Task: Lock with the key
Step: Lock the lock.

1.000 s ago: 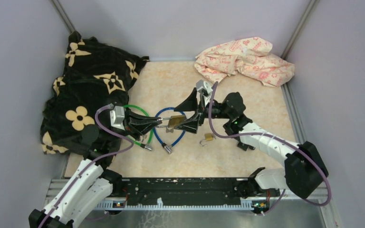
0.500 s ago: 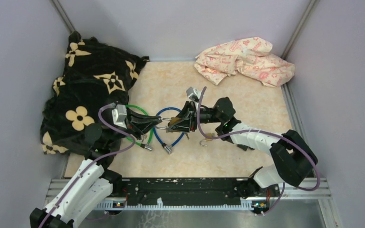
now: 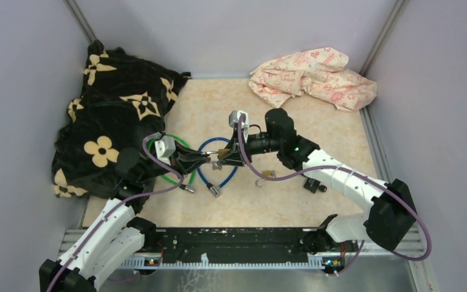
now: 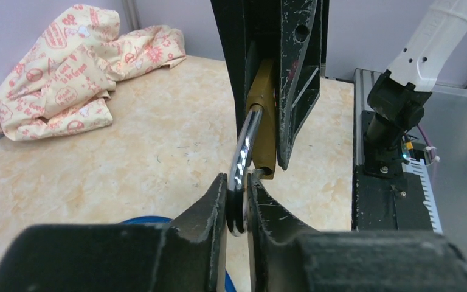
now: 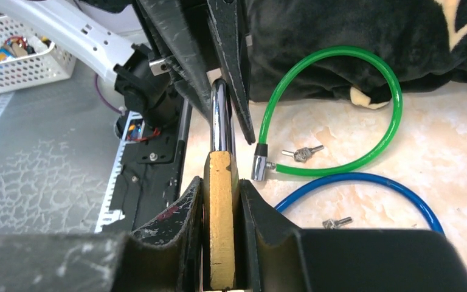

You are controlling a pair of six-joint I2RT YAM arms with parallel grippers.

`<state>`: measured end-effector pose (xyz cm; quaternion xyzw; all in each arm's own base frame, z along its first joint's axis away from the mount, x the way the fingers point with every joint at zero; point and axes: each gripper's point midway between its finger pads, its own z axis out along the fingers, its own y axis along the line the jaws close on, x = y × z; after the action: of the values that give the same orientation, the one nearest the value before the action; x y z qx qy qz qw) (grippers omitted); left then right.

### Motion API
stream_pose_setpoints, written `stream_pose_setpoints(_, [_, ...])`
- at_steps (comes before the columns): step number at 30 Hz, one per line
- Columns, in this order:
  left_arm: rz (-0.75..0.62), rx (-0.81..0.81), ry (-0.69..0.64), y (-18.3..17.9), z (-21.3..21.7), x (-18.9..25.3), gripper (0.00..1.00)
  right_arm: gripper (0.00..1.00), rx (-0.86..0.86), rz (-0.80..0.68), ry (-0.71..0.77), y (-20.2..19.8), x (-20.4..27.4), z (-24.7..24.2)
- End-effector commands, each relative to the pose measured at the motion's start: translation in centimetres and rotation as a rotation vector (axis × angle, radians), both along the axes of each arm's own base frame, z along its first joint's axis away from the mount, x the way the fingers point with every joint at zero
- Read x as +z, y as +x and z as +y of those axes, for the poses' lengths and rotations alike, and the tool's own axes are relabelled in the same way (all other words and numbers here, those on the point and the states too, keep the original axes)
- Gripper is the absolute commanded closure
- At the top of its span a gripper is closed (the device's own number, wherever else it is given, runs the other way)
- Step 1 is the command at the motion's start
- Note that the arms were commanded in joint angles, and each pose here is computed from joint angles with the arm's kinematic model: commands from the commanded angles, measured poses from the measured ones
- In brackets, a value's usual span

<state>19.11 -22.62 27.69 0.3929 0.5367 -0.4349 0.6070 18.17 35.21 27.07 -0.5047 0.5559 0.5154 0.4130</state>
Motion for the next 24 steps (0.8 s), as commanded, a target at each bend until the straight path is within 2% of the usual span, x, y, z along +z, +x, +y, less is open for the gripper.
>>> stream_pose_setpoints(1, [-0.090,-0.056,-0.026,-0.9,-0.3,2.6,0.90,1.00,0.046,-0.189,0.051,-0.8,4.9,0.2])
stream_pose_setpoints(2, [-0.090,-0.059,-0.026,-0.9,-0.3,2.6,0.99,1.00,0.051,-0.196,0.053,-0.9,5.1,0.2])
stream_pose_setpoints(6, [-0.093,-0.064,-0.041,-1.3,-0.2,3.0,1.00,1.00,0.072,-0.208,0.068,-1.3,5.7,0.1])
stream_pose_setpoints(9, [-0.201,0.028,-0.132,-0.6,0.6,6.3,1.00,1.00,0.036,-0.188,0.059,-0.6,4.9,-0.1])
stream_pose_setpoints(12, [-0.309,0.134,-0.227,0.0,2.0,9.6,1.00,0.76,0.000,-0.152,0.099,0.0,4.6,-0.7])
stream_pose_setpoints(14, [-0.365,0.150,-0.264,-0.5,2.4,10.9,1.00,0.51,-0.030,-0.123,0.148,0.2,5.1,-1.1])
stream_pose_setpoints(15, [-0.383,0.146,-0.276,-0.8,2.6,11.2,1.00,0.42,-0.042,-0.131,0.178,0.3,5.5,-1.2])
stream_pose_setpoints(18, [-0.363,0.116,-0.302,-1.6,2.5,11.5,1.00,0.05,-0.069,-0.124,0.216,0.7,5.7,-1.5])
stream_pose_setpoints(24, [-0.295,0.053,-0.292,-2.5,2.0,10.8,1.00,0.02,-0.064,-0.120,0.266,1.0,6.6,-2.1])
